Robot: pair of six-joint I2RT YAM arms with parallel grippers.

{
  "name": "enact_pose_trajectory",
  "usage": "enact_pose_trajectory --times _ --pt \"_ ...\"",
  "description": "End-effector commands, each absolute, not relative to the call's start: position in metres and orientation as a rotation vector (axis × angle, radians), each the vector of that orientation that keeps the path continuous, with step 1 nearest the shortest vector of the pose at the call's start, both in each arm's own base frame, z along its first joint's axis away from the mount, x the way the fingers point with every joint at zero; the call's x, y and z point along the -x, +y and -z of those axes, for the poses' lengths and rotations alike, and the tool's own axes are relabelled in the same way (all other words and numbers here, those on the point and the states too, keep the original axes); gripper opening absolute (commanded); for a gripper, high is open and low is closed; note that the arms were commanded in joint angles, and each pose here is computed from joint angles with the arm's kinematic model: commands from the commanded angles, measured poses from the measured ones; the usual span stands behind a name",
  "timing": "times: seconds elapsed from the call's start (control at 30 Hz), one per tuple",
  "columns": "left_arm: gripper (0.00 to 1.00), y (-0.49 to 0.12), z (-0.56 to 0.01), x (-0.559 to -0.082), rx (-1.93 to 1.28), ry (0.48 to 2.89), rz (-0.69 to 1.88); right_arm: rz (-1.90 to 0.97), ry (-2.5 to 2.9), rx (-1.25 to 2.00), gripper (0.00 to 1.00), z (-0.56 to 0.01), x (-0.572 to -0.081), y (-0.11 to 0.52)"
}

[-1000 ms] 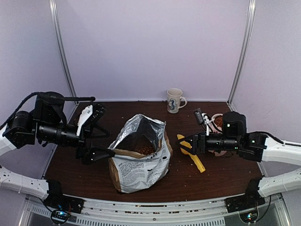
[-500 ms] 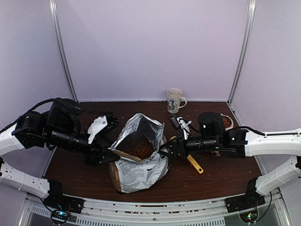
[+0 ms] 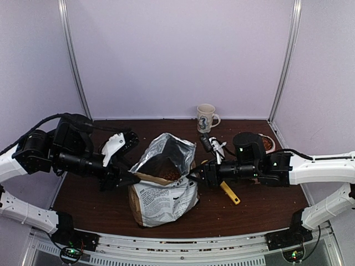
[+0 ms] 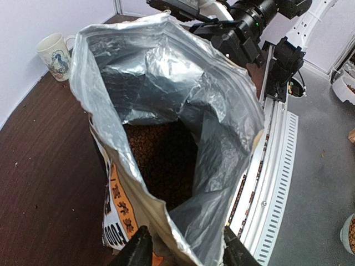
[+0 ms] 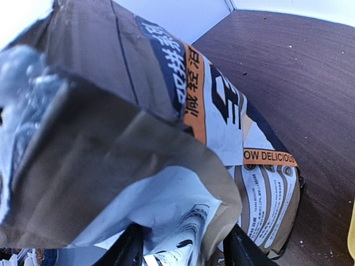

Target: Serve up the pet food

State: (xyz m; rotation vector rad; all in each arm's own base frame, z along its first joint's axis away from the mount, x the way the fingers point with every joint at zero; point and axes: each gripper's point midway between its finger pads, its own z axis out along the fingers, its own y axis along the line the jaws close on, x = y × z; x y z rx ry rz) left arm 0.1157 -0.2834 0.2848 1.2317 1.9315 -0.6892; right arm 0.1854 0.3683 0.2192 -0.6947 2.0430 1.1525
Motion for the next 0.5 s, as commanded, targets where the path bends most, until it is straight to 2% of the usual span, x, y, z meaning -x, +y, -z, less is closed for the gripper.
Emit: enact_pose_trajectory --times 0.0,0.13,0.27,0.47 --pt "0.44 -0.288 -0.316 -0.116 -1.176 1.830 0.753 -1.105 2.045 0.647 0.54 -0.220 -0.189 0.356" --pt "0.42 -0.290 -0.319 -0.114 -1.173 1.819 0.777 -1.116 2.019 0.604 0.57 -0.230 -0.191 0.345" --pt "0.38 -0.292 -0.315 -0.114 -1.180 1.827 0.779 -1.072 2.037 0.588 0.56 -0.223 -0.195 0.336" --pt "0.46 -0.294 -0.305 -0.114 -1.201 1.850 0.769 -1.087 2.072 0.640 0.50 -0.213 -0.193 0.349"
